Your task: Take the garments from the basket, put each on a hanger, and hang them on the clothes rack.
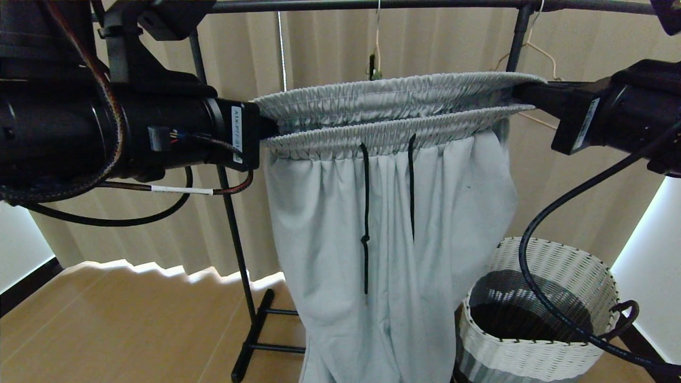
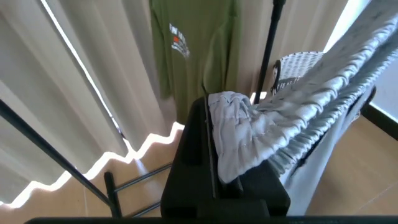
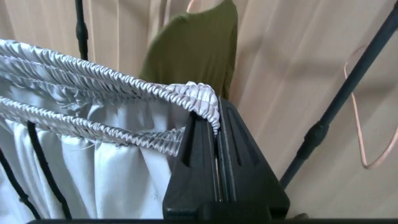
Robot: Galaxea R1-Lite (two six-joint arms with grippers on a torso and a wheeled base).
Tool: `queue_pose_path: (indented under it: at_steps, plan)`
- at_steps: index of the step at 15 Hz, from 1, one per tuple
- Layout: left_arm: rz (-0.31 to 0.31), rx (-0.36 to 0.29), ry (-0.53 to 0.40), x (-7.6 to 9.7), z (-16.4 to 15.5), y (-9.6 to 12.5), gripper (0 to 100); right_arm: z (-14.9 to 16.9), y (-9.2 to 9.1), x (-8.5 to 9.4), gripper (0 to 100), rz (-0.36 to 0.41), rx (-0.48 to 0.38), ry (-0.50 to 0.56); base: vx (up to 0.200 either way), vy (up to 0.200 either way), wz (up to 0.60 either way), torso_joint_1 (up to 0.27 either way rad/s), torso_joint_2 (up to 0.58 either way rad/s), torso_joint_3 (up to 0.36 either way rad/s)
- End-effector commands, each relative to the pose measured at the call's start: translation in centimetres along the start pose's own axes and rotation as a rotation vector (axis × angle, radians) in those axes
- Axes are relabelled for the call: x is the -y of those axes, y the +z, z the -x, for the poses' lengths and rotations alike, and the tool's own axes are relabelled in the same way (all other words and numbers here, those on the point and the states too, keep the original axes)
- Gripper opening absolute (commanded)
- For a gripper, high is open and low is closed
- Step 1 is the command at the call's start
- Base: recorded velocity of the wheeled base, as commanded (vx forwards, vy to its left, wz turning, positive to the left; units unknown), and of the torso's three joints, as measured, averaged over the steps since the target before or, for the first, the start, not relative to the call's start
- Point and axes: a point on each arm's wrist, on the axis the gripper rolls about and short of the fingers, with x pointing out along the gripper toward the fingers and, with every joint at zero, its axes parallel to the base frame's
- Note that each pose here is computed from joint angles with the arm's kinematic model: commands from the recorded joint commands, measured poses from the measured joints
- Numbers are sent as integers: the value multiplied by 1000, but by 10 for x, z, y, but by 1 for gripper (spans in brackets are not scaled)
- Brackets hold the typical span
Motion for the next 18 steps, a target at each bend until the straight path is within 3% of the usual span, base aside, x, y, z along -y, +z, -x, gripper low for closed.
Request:
queue_pose_path:
  at_steps: [1, 3, 8, 13, 18]
  plan:
    - [-3, -25, -7, 2, 0, -7, 0, 0, -10, -1, 0, 5, -32, 2, 0, 0, 0, 0, 0, 0]
    - [-6, -57, -11, 3, -3, -16, 0, -1, -25, -3, 0, 7, -83, 9, 0, 0, 0, 0, 0, 0]
    - [-9, -21, -37, 13, -17, -16, 0, 0, -26, -3, 0, 7, -86, 7, 0, 0, 0, 0, 0, 0]
    - [-2, 31, 37, 16, -72, -11, 0, 47, -11, 5, 0, 6, -18, 0, 0, 0, 0, 0, 0, 0]
    - [4, 63, 47, 21, -120, -2, 0, 93, -24, -2, 0, 11, -54, 91, 0, 0, 0, 0, 0, 0]
